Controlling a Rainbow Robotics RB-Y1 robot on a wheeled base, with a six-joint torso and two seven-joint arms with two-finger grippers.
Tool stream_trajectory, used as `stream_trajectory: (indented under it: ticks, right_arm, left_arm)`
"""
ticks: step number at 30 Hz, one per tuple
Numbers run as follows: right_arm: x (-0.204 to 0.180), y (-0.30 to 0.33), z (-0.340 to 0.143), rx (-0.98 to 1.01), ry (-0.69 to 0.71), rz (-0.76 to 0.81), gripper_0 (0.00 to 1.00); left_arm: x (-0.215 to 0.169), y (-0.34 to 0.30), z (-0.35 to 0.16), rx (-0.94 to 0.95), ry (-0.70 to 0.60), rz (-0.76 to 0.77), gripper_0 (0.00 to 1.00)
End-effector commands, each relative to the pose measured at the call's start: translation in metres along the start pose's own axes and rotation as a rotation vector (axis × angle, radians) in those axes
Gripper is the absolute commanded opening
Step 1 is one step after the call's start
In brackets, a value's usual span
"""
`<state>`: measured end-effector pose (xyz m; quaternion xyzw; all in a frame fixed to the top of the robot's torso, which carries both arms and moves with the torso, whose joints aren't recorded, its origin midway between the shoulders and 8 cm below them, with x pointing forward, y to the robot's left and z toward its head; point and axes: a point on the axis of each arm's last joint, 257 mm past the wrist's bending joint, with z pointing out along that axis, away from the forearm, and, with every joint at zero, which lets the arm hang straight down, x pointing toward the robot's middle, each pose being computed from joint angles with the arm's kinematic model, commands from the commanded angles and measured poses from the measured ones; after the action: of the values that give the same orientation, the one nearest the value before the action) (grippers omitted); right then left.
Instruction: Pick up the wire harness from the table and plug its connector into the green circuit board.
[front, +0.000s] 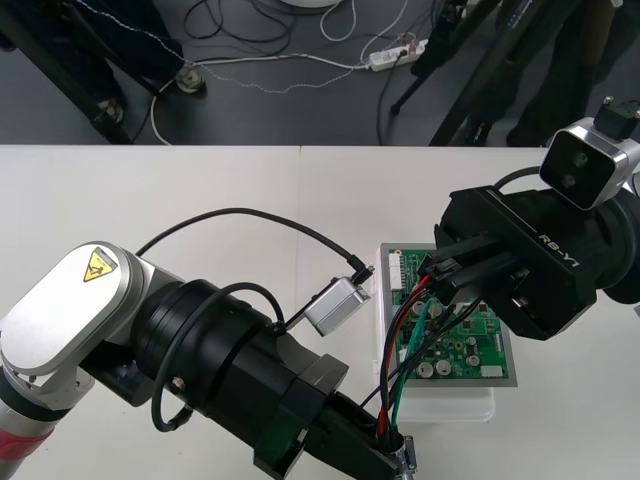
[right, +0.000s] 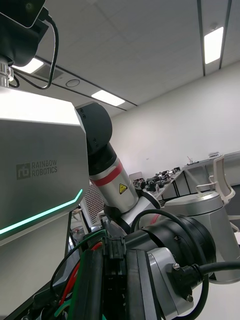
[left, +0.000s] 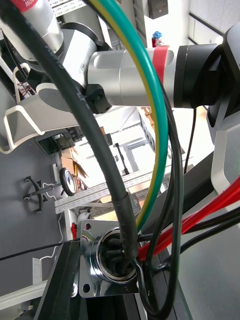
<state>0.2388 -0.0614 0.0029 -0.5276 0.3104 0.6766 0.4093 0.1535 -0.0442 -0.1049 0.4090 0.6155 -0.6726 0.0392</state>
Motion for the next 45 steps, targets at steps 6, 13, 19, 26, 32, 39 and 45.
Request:
stream_trajectory:
  ticks: [6,13,19,26,32,39,45]
  right_arm:
    - [-0.005,0.002,0.006,-0.025,-0.001,-0.024,0.00]
    - [-0.003,0.003,0.005,-0.022,-0.001,-0.022,0.00]
    - [0.000,0.003,0.003,-0.013,-0.004,-0.013,0.00]
    - [0.004,0.003,-0.003,0.014,-0.005,-0.014,0.00]
    - [0.005,-0.003,-0.016,0.077,0.019,-0.050,0.00]
    - [0.010,-0.011,-0.033,0.157,0.060,-0.089,0.00]
    - [0.011,-0.010,-0.041,0.191,0.056,-0.103,0.00]
  left_arm:
    - [-0.017,-0.007,0.002,0.015,-0.050,0.101,0.00]
    - [-0.036,0.001,-0.003,-0.027,-0.124,0.174,1.00]
    - [-0.059,0.020,-0.028,-0.161,-0.167,0.287,1.00]
    - [-0.082,0.022,-0.060,-0.273,-0.217,0.383,1.00]
    - [-0.091,0.020,-0.091,-0.351,-0.254,0.431,1.00]
    - [-0.073,0.025,-0.126,-0.467,-0.241,0.445,1.00]
    - [-0.048,0.030,-0.151,-0.538,-0.217,0.405,1.00]
